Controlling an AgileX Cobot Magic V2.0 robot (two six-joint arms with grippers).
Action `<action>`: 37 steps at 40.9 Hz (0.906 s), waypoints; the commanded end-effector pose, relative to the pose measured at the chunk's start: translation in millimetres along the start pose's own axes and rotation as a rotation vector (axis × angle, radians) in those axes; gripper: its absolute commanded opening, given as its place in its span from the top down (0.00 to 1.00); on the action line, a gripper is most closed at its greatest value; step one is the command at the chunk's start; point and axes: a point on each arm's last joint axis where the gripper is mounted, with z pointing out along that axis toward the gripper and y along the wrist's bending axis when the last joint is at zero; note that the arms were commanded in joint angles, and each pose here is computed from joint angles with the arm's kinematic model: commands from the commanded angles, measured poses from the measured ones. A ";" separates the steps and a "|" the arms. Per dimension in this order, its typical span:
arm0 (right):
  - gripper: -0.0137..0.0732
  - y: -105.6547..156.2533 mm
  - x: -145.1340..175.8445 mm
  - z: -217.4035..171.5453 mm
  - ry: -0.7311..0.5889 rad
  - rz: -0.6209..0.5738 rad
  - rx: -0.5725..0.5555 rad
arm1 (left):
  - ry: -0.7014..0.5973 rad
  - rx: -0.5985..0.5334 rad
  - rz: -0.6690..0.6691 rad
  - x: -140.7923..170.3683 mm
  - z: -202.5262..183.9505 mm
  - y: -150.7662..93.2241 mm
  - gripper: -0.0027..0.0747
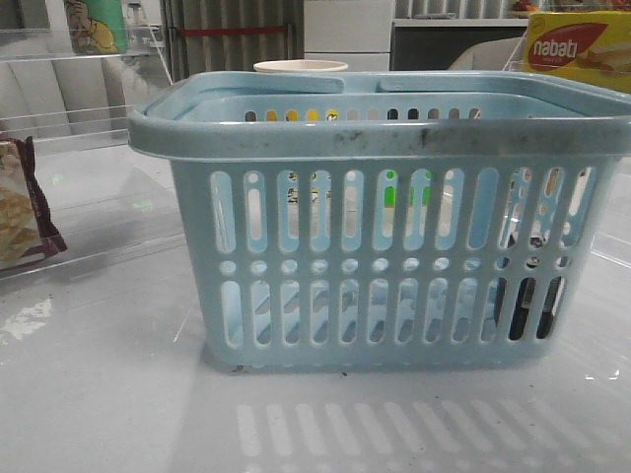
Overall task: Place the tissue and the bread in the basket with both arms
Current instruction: 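Lift the bagged bread with the left gripper and carry it over the basket, then lower the bread into the basket and open the left gripper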
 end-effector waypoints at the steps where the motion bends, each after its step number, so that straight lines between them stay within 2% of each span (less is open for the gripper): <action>1: 0.19 -1.0 -14.9 -12.1 -0.121 -0.019 0.010 | -0.098 -0.002 0.012 -14.6 -5.6 -3.9 0.85; 17: 0.19 -1.0 -14.9 -12.1 -0.121 -0.019 0.010 | 0.095 0.051 -0.009 10.1 88.9 -10.5 0.85; 26: 0.19 -1.0 -14.9 -12.1 -0.121 -0.019 0.010 | 0.155 0.060 -0.010 23.6 124.1 -12.7 0.85; 30: 0.19 -1.0 -14.9 -12.1 -0.121 -0.019 0.010 | 0.152 0.059 -0.011 25.0 130.3 -12.9 0.75; 34: 0.19 -1.0 -14.9 -12.1 -0.121 -0.019 0.010 | 0.140 0.057 -0.011 23.6 129.3 -12.7 0.54; 37: 0.19 -1.0 -14.9 -12.1 -0.121 -0.019 0.010 | 0.131 0.055 -0.011 22.0 126.6 -12.4 0.44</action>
